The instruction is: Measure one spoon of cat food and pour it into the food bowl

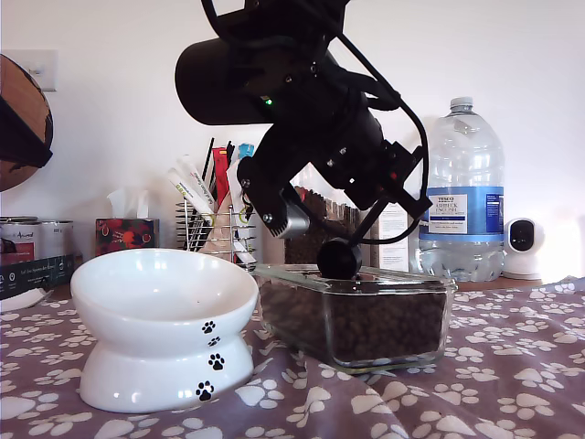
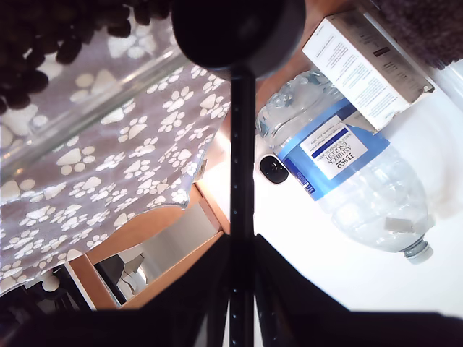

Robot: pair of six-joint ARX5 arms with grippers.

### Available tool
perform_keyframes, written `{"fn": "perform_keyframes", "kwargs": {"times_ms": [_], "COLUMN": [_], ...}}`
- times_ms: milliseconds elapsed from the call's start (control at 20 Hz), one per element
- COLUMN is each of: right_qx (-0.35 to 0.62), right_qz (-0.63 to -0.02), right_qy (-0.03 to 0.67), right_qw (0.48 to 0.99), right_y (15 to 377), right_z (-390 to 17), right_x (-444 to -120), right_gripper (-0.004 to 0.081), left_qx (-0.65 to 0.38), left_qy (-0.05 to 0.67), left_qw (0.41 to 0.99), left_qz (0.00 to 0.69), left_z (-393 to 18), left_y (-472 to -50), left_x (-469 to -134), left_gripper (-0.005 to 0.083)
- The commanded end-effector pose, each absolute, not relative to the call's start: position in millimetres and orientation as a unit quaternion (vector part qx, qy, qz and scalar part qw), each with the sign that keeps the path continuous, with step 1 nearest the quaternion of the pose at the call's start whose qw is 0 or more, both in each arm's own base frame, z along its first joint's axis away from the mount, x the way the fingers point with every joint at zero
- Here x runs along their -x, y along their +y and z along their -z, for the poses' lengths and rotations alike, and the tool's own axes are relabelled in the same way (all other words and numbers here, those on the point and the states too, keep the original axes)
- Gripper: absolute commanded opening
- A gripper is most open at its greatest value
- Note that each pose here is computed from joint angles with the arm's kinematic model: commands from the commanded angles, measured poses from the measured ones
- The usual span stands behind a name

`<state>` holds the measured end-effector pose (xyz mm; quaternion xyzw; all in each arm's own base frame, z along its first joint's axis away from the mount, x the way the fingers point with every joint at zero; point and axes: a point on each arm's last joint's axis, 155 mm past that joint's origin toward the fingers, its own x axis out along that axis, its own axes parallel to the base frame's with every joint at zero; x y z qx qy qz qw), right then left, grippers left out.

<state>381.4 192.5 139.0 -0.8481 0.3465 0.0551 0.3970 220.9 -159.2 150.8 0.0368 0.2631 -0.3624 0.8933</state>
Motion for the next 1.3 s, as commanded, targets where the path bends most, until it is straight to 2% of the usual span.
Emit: {"fn": "perform_keyframes", "kwargs": {"times_ms": [0, 300, 600, 900, 1050, 1250], "right_qx": [0.864, 0.872, 0.868, 0.866, 0.859, 0.823], "right_qz": [-0.074, -0.088, -0.141, -0.167, -0.175, -0.190], "right_qy": [0.362, 0.356, 0.351, 0.369, 0.379, 0.407], "right_qw": [0.341, 0.323, 0.322, 0.294, 0.296, 0.348], "right_y": [182.2, 186.2, 203.3, 196.4, 193.5, 194.5], "right_z": [-107.3, -97.1, -81.4, -75.5, -72.2, -59.1], "right_x": [-373.0, -362.8, -342.3, -327.2, -322.2, -311.3], "right_gripper": [-0.0013, -0.0013, -0.0013, -0.0013, -0.0013, -0.0013], "left_qx": [-0.034, -0.035, -0.035, -0.035, -0.035, -0.035], "left_qy": [0.258, 0.257, 0.258, 0.258, 0.258, 0.258], "left_qw": [0.894, 0.895, 0.895, 0.895, 0.894, 0.895], "left_qz": [0.363, 0.364, 0.364, 0.364, 0.364, 0.364], "left_z": [-155.1, -155.7, -155.4, -155.4, -155.2, -155.4], "left_y": [-160.2, -160.3, -160.2, -160.2, -160.2, -160.2], "left_x": [-222.6, -222.9, -222.7, -222.6, -222.6, -222.6], "left_gripper": [-0.0019, -0.0019, -0.0019, -0.0019, -0.0019, -0.0019]}}
